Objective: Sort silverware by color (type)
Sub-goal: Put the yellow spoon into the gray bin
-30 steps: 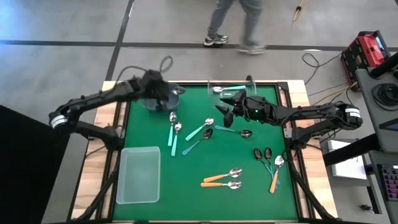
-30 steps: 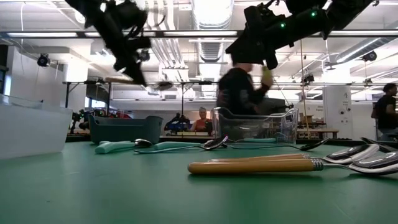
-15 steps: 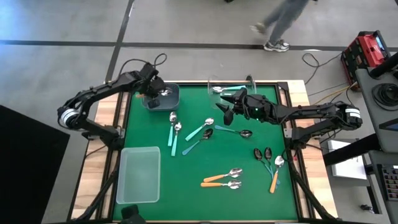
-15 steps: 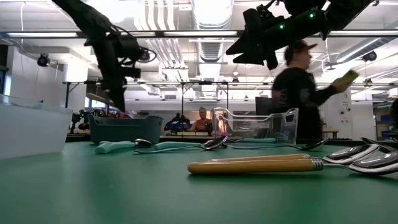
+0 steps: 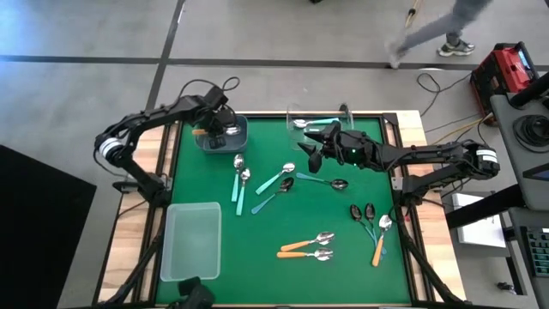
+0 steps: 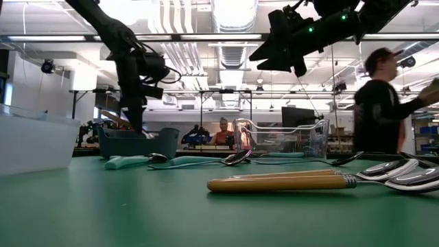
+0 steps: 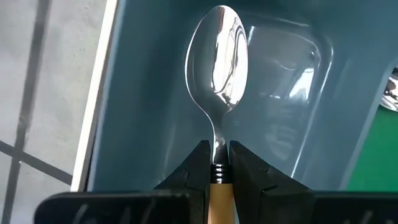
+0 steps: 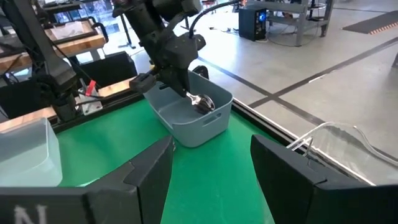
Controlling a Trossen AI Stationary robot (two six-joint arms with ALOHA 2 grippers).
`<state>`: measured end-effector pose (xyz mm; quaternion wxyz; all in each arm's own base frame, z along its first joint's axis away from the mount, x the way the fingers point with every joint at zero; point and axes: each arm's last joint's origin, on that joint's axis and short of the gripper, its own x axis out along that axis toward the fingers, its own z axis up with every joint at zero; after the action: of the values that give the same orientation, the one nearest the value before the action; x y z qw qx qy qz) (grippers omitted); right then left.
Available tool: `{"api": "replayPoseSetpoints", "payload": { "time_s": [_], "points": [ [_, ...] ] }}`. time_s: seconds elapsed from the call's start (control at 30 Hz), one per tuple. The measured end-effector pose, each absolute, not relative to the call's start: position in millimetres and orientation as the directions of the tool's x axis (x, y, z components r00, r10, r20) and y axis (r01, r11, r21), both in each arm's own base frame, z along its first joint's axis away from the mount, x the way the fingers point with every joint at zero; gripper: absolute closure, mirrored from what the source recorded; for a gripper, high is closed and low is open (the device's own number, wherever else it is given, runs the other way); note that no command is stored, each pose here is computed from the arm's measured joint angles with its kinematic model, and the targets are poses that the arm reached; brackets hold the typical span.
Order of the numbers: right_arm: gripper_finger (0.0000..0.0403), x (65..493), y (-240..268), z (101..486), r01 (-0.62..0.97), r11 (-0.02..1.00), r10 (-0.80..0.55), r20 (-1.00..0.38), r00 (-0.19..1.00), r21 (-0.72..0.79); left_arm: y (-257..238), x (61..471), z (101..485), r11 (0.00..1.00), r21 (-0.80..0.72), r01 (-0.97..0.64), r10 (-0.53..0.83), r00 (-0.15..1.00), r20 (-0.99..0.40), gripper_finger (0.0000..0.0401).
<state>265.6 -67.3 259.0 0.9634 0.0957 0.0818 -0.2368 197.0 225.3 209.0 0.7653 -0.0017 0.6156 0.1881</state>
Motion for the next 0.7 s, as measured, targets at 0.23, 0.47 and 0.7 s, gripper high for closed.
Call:
{"api": "replayPoseSetpoints", "payload": {
  "time_s": [0.23, 0.47, 0.7],
  "points": [
    [0.0195, 265.3, -67.3, 257.3, 0.475, 0.869, -0.440, -0.220, 0.871, 0.142, 231.7, 204.8, 202.9, 0.949, 0.177, -0.263, 0.232, 0.196, -0.953, 0.0378],
    [0.0195, 265.0, -67.2, 255.8, 0.477, 0.868, -0.439, -0.234, 0.867, 0.140, 231.8, 207.9, 204.1, 0.973, 0.139, -0.185, 0.185, 0.257, -0.949, 0.0378],
    [0.0195, 264.7, -67.1, 254.5, 0.480, 0.866, -0.438, -0.248, 0.864, 0.142, 232.3, 208.1, 204.5, 0.973, 0.145, -0.180, 0.189, 0.261, -0.947, 0.0378]
  ]
}}
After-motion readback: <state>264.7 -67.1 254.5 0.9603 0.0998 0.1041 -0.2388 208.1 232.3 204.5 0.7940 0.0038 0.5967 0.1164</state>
